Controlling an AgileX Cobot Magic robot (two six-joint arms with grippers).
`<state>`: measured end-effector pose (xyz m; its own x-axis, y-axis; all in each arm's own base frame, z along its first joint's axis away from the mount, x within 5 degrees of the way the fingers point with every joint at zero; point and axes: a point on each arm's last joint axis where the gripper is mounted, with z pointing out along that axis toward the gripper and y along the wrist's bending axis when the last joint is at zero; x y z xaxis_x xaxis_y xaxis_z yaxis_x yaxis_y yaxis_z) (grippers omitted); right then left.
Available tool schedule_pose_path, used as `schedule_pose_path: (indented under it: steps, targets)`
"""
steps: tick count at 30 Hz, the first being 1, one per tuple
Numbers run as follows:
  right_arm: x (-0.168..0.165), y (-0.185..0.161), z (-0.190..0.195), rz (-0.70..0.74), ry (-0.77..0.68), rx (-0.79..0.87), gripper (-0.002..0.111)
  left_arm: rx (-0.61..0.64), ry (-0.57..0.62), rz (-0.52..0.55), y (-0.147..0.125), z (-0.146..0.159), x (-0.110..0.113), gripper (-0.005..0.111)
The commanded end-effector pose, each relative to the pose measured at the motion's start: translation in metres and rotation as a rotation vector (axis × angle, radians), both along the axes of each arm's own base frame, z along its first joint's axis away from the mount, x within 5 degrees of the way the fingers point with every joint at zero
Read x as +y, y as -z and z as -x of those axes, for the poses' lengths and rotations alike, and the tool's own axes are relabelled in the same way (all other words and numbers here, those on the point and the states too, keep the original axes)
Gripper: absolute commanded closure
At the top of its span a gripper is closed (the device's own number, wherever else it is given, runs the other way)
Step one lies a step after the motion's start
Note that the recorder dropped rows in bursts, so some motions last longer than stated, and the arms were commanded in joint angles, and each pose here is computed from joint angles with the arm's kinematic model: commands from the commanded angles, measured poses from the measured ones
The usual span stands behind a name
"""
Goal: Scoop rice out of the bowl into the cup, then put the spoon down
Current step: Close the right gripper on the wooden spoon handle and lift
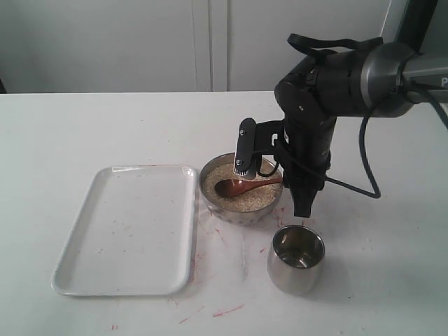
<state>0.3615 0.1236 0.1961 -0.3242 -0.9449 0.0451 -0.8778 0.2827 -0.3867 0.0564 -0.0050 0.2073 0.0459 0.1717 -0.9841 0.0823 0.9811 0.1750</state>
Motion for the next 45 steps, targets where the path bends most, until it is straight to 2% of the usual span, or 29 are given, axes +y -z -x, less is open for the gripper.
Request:
schedule_pose_path:
  steps: [1, 24, 30, 40, 45]
  targets:
    - [0.001, -0.001, -0.002, -0.003, -0.01, -0.014, 0.079, -0.01, 0.003, 0.004, -0.002, 0.0, 0.0, 0.092]
    - [-0.001, 0.0, 0.0, 0.01, -0.002, 0.004, 0.105, -0.01, 0.003, 0.004, -0.002, 0.0, 0.0, 0.092]
    - [-0.002, -0.003, 0.002, 0.019, 0.007, 0.015, 0.106, -0.01, 0.003, 0.004, -0.002, 0.0, 0.0, 0.092]
    - [-0.005, -0.034, 0.01, -0.011, 0.003, -0.05, 0.106, -0.01, 0.003, 0.004, -0.002, 0.0, 0.0, 0.092]
    - [-0.009, -0.041, 0.017, 0.021, 0.005, -0.02, 0.107, -0.01, 0.003, 0.004, -0.002, 0.0, 0.0, 0.092]
